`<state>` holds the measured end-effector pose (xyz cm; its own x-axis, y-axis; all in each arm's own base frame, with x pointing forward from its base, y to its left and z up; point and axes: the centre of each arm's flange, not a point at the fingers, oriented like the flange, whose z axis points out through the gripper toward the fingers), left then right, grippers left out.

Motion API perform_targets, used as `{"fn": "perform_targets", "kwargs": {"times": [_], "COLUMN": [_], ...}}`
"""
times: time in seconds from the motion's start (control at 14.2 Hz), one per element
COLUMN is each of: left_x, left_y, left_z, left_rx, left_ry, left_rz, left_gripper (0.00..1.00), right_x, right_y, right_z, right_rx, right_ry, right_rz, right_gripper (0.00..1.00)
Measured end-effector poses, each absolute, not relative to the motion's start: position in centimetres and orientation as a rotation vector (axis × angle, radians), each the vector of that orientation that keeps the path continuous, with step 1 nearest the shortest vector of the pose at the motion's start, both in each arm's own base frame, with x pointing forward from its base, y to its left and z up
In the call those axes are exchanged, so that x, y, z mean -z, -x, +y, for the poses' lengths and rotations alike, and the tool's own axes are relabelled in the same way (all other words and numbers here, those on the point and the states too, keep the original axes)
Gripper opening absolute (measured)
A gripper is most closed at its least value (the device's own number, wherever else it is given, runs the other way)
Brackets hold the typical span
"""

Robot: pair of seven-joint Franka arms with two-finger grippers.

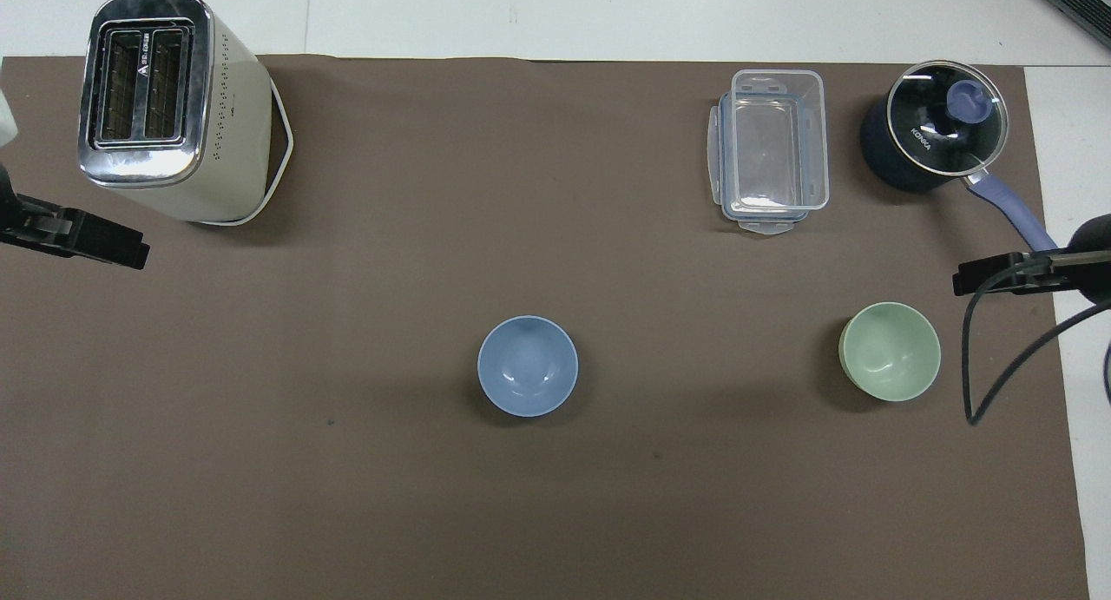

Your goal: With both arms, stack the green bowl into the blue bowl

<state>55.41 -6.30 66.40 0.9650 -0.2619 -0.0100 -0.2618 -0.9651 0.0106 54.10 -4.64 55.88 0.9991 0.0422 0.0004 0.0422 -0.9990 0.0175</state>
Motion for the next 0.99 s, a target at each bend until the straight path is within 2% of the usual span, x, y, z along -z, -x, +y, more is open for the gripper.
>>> {"fn": "perform_targets", "kwargs": {"times": [0.28,0.56,0.77,0.99], "left_x": [-66.8,-66.7,-66.8,-66.8], "left_y": [-54.8,-54.6,-54.6,-54.6], "left_z": [-5.7,-5.4,-5.3,-5.3], "left_rx": [0.037,0.041,0.042,0.042], "left_ry": [-3.104,-3.107,-3.107,-3.107], "left_rz": [-0.396,-0.36,-0.357,-0.357], "left_gripper": [1.0,1.0,1.0,1.0], "right_x": [-46.9,-38.9,-35.6,-34.1], "right_y": [-54.9,-53.6,-52.3,-51.6], "right_z": [-8.9,-11.2,-11.4,-12.3], "right_rx": [0.064,0.106,0.126,0.154], "right_ry": [-3.119,-3.12,-3.122,-3.125], "right_rz": [0.199,0.249,0.286,0.306], "right_gripper": [1.0,1.0,1.0,1.0]}}
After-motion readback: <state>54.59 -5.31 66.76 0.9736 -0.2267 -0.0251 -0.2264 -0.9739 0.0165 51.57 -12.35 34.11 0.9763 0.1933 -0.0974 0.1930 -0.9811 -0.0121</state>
